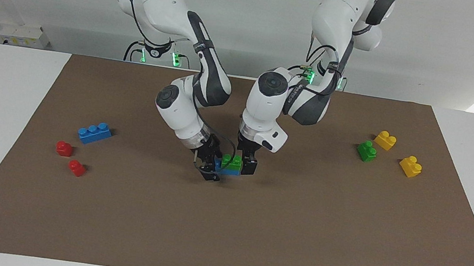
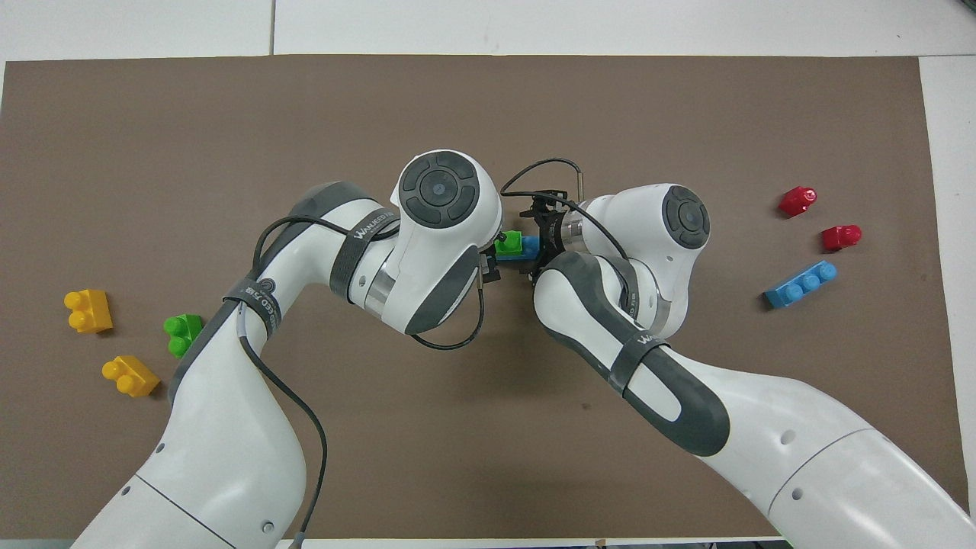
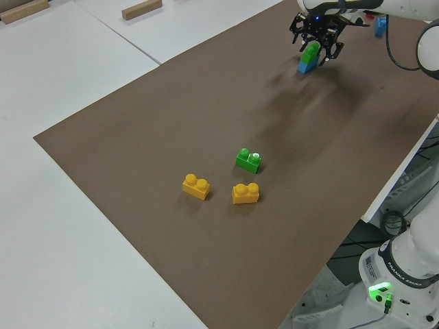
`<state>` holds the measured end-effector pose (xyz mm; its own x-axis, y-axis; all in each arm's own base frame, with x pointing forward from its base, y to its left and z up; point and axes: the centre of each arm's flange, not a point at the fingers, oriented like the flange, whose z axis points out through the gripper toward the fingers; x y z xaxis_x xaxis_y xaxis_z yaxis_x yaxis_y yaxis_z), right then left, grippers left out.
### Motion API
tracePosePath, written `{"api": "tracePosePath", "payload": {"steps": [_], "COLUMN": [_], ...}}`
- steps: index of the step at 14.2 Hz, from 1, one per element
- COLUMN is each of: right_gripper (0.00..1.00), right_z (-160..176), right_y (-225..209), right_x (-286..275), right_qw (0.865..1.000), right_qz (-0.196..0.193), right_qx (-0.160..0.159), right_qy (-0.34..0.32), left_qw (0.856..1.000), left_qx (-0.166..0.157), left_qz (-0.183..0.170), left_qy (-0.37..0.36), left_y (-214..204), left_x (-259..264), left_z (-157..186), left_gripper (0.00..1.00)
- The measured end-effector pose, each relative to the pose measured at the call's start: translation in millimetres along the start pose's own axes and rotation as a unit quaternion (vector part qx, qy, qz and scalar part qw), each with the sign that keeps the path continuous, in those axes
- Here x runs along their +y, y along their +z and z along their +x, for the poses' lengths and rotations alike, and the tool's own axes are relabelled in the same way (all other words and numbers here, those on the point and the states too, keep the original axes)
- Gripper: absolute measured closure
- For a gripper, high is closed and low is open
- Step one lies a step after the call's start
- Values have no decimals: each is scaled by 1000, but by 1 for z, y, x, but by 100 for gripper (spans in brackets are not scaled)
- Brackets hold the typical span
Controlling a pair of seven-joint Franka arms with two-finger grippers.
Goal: Remove green block with left arm and hold with right
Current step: 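Grasp the green block with the left gripper while the right gripper grasps blue, then pull the green block off with the left gripper while the right gripper holds blue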
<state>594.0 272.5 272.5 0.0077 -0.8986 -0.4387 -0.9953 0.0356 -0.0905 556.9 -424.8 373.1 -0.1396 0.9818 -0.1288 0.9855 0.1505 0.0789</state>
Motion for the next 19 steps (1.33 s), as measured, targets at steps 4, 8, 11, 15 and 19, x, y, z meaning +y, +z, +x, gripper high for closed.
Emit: {"api": "tracePosePath", "payload": {"steps": [4, 8, 11, 15, 19], "right_gripper": [19, 52, 63, 63, 63], "right_z": [4, 4, 3, 3, 3], "right_y": [2, 2, 0, 0, 0], "right_x": [-1, -1, -1, -1, -1], "right_qw": [1000, 1000, 1000, 1000, 1000], "right_qz": [10, 12, 14, 14, 14], "right_qx": [-4, -8, -8, -8, -8], "right_qy": [13, 18, 8, -9, -12], "left_qw": [1000, 1000, 1000, 1000, 1000], "left_qx": [-1, 7, 9, 9, 16], "left_qz": [0, -1, -1, -1, -6], "left_qy": [1, 5, 5, 4, 12], "left_y": [6, 21, 25, 26, 27], "left_x": [-7, -14, -14, -14, -14], "left_z": [-8, -12, -12, -11, -11], "left_gripper": [0, 0, 0, 0, 26]}}
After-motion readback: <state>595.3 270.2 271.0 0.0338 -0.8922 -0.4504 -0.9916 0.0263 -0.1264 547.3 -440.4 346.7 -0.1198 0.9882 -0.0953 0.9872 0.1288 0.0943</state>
